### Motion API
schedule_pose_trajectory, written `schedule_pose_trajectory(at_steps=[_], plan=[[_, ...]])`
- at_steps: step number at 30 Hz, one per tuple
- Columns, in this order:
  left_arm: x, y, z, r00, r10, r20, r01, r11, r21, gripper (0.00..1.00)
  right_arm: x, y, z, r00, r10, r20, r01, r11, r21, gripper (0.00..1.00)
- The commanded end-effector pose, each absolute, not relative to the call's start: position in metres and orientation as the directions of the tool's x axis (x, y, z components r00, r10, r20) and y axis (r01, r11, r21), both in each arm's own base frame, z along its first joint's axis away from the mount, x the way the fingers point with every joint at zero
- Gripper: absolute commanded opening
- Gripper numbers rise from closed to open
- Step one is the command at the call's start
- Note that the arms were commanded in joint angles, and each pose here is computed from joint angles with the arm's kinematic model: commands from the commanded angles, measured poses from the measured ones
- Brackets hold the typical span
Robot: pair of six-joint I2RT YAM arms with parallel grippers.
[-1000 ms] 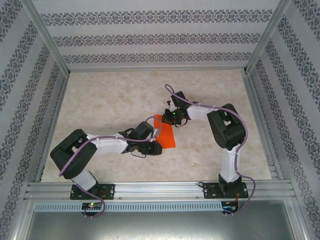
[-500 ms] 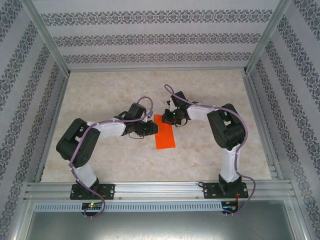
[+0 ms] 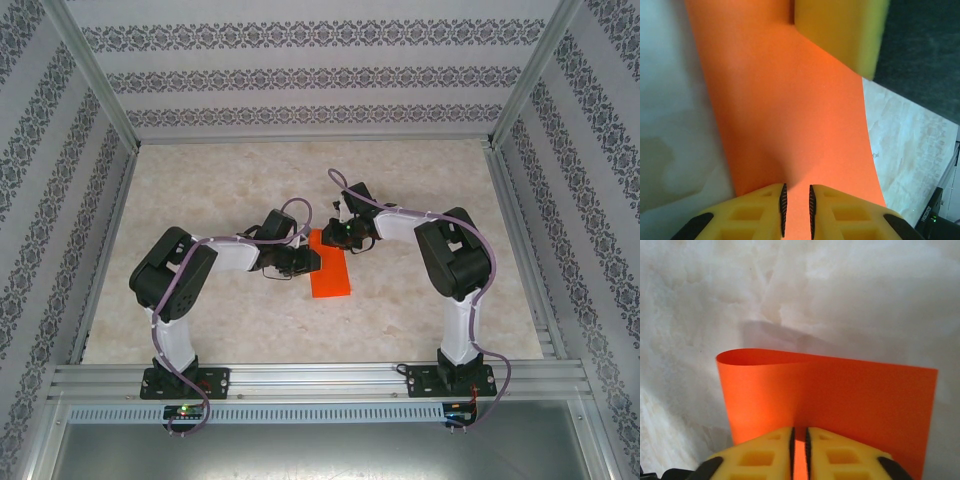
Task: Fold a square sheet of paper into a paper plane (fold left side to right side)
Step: Hold the square sheet of paper at the center of the table.
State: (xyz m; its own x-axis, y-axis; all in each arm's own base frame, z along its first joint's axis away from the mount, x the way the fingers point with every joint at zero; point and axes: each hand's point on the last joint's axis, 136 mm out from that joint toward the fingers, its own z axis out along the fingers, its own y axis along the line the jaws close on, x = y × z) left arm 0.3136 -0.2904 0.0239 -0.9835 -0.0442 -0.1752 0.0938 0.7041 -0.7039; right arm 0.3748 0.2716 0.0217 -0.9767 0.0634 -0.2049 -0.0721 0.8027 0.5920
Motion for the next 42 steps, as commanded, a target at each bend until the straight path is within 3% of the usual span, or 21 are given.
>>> schedule_pose_trajectory(at_steps=[1,4,7,11,17,24,38,42], plan=[[0.306,-0.290,-0.004,-0.989,-0.047,-0.140,0.060,0.742,-0.668,0.23,0.380,0.264,0.056,-0.944,0.064,-0.324,-0.138,0.815,0.563,0.27],[0.302,-0.287,-0.010,-0.990,-0.057,-0.127,0.040,0.756,-0.653,0.23,0.374,0.249,0.084,-0.916,0.057,-0.397,-0.169,0.842,0.512,0.43],[0.300,-0.286,-0.014,-0.991,-0.065,-0.120,0.027,0.763,-0.645,0.22,0.350,0.236,0.093,-0.917,0.028,-0.398,-0.180,0.861,0.476,0.47],[0.299,-0.287,-0.012,-0.990,-0.062,-0.125,0.033,0.765,-0.643,0.22,0.301,0.235,0.079,-0.946,-0.004,-0.324,-0.170,0.858,0.485,0.29],[0.300,-0.289,-0.009,-0.990,-0.054,-0.132,0.043,0.768,-0.639,0.22,0.251,0.269,0.045,-0.979,-0.048,-0.198,-0.151,0.821,0.550,0.16],[0.304,-0.292,0.000,-0.987,-0.040,-0.152,0.068,0.764,-0.642,0.22,0.244,0.256,0.002,-0.992,-0.009,-0.128,-0.068,0.884,0.462,0.14],[0.331,-0.308,0.057,-0.964,-0.008,-0.267,0.174,0.739,-0.651,0.28,0.221,0.241,-0.007,-0.996,-0.057,-0.073,-0.082,0.911,0.405,0.14],[0.336,-0.306,0.050,-0.966,-0.001,-0.259,0.168,0.760,-0.628,0.27,0.223,0.238,-0.006,-0.995,-0.059,-0.084,-0.088,0.916,0.391,0.14]])
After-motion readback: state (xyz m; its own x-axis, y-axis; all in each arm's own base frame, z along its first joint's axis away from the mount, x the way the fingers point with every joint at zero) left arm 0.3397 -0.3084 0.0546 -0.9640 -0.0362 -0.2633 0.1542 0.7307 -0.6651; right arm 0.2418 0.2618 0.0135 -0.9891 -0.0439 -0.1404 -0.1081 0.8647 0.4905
